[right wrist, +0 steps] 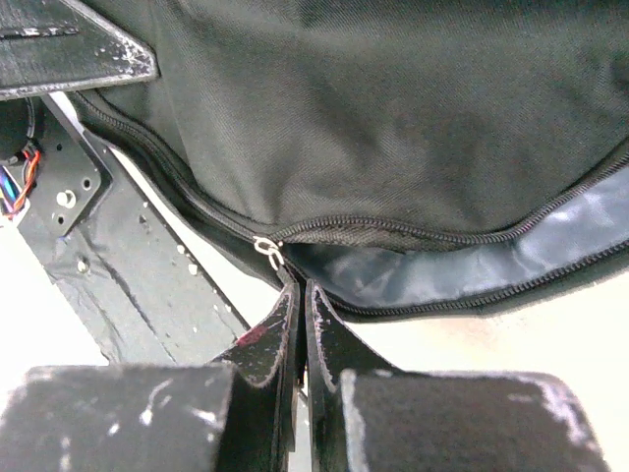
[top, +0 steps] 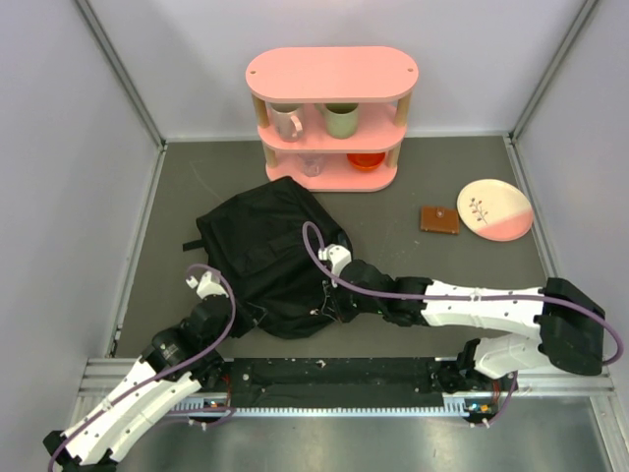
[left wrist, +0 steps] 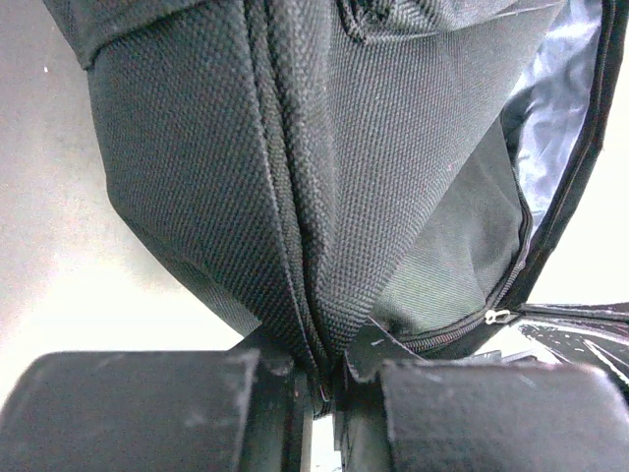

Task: Pack the student bag
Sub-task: Zip the student bag at the center of the board.

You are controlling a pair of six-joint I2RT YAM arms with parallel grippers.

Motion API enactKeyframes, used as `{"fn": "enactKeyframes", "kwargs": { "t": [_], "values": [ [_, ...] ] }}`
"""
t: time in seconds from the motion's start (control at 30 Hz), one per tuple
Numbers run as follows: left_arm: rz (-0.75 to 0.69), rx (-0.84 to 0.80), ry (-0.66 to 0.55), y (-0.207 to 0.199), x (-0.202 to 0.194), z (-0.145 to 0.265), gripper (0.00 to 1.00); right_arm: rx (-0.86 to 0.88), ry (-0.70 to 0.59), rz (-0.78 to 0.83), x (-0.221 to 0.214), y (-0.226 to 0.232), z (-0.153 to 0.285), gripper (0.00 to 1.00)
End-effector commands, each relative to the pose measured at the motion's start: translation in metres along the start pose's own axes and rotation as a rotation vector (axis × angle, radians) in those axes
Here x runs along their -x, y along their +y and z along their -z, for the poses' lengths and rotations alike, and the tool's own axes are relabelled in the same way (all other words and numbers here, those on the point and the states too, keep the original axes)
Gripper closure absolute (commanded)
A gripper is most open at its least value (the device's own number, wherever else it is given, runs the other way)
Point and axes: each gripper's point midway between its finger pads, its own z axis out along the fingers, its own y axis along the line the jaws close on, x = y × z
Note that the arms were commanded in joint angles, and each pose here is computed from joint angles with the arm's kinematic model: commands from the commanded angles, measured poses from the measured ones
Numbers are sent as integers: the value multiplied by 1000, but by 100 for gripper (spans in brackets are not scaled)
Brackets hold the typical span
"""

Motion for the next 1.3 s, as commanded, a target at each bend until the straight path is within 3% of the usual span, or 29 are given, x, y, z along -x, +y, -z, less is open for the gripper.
{"fn": "enactKeyframes", "kwargs": {
  "t": [0.0,0.4,0.53,0.57,0.67,0.77,0.9,1.07,1.27],
  "values": [
    [-1,21,-133,-3,30,8,100,-84,4,14,-8,-20,18,100],
    [6,13,-168,-7,40,22,100,-185,-5,-30,-18,-58,28,100],
    [-22,-21,-171,-17,44,26,49,-155,-33,-26,-7,-56,32,100],
    [-37,-47,-178,-25,47,28,31,-108,-28,-25,-6,-47,32,100],
    [-65,-78,-200,-45,60,42,20,-44,-40,-36,-2,-35,29,100],
    [-144,-45,-221,-59,77,58,18,-51,-40,-45,-3,-36,27,100],
    [-413,-115,-196,-104,91,73,16,-47,-40,-58,-5,-36,26,100],
    [-679,-255,2,-149,59,47,15,-49,-52,-65,-2,-36,25,100],
    [-844,-429,234,-162,-8,24,16,-74,-59,-79,-1,-40,25,100]
  ]
}}
